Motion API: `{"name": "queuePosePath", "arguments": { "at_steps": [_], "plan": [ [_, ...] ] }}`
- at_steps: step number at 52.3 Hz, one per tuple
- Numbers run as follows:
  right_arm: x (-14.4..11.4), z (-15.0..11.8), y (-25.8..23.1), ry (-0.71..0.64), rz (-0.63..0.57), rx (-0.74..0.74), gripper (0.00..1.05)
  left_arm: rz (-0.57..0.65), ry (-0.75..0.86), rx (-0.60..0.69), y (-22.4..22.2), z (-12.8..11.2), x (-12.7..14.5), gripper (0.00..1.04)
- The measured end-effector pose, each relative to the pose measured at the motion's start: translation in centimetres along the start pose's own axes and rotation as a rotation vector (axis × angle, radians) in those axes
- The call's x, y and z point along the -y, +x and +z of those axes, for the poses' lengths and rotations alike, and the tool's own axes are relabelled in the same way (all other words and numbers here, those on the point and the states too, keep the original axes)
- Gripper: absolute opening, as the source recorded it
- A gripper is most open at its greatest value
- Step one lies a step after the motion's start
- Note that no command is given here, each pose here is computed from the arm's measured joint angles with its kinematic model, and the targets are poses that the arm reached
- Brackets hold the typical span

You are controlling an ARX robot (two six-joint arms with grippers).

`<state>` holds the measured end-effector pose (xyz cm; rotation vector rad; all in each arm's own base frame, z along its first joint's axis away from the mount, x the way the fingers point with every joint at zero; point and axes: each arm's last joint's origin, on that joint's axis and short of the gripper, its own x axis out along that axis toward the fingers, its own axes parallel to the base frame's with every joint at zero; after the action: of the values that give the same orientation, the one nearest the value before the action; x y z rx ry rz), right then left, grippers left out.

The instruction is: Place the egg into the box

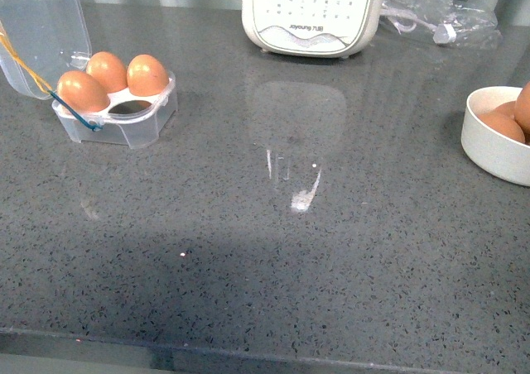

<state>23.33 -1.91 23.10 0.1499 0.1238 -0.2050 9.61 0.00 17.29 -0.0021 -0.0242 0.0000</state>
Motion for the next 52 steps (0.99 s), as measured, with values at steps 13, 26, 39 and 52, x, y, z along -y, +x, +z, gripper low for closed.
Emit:
{"name": "queuePosePath", "arguments": {
  "at_steps": [13,26,39,52],
  "plan": [
    [-2.3,1.2,5.8,-0.023,0.192,-0.170,0.97,0.000,0.000,0.000,0.0,0.0,0.0,0.98],
    [-3.1,-0.1,6.5,-0.147,0.345,-0.279,0.97,0.000,0.000,0.000,0.0,0.0,0.0,0.98],
    [-3.1,-0.9,6.7,-0.212,0.380,-0.295,0.97,0.000,0.000,0.000,0.0,0.0,0.0,0.98],
    [-3.2,-3.0,7.3,-0.247,0.404,-0.351,0.97,0.000,0.000,0.000,0.0,0.0,0.0,0.98]
  ]
}}
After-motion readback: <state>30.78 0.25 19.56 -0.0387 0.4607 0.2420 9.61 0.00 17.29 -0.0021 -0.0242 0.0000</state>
